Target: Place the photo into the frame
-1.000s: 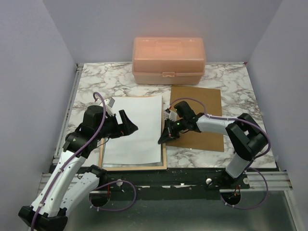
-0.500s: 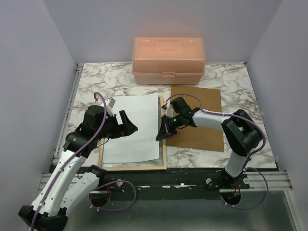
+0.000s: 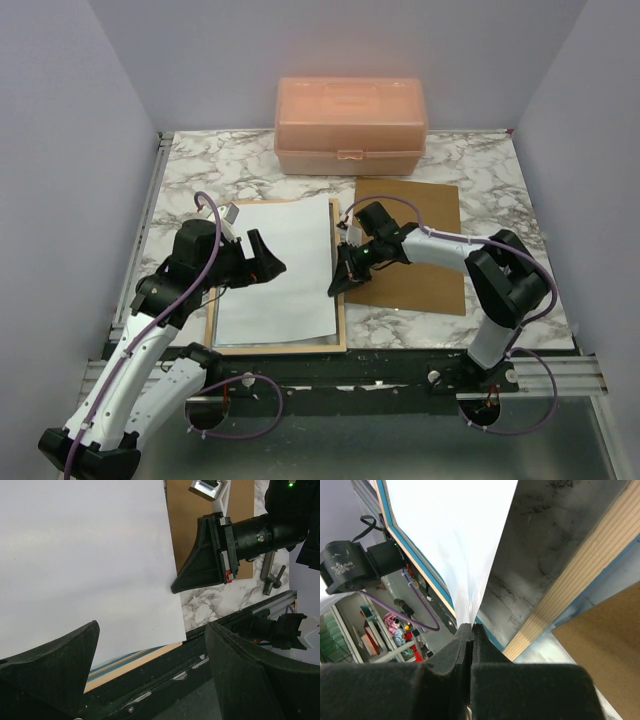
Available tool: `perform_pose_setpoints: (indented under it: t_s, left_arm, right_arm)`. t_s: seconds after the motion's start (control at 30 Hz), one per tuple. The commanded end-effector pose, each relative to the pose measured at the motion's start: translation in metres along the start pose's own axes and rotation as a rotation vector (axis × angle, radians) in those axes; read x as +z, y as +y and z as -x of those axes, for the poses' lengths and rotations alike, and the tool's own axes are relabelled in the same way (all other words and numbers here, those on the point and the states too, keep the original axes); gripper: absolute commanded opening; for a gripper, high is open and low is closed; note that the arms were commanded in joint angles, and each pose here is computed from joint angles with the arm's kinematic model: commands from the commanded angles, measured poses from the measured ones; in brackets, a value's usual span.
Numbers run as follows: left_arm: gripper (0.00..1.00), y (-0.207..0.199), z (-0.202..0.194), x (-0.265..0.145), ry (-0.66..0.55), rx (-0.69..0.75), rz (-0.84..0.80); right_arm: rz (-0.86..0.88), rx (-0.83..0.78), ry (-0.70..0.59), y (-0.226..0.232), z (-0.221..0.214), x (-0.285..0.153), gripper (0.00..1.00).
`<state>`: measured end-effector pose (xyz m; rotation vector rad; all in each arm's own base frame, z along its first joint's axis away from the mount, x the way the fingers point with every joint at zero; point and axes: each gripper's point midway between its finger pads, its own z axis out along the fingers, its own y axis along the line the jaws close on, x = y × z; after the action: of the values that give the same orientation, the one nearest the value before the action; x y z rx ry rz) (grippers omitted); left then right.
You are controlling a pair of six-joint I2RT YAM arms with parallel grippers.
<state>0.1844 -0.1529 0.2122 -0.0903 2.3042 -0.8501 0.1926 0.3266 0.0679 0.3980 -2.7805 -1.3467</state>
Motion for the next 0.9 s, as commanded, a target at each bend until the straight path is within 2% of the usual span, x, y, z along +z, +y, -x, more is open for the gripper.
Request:
perform_pose_setpoints:
  t_s: [0.0,0.57,0.77,0.87]
  left_arm:
    - [0.89,0.006,-0.003,-0.003,-0.003,0.003,0.022]
    - [0.89,0.009,-0.005,-0.001,0.006,-0.001,0.028]
    - [0.89,0.011,-0.008,0.0,0.015,0.001,0.033]
    - [0.89,0.012,-0.009,0.0,0.017,0.001,0.035]
  right_arm:
    - [0.025,-0.03,0.024,0.01,-0.012,-0.009,0.01]
    - [0.072,0.01,0.039,0.009,-0.015,0.002,0.0]
    - [0.042,0.025,0.036,0.003,-0.01,0.012,0.01]
    - [0.005,0.029,0.019,-0.002,-0.008,0.012,0.04]
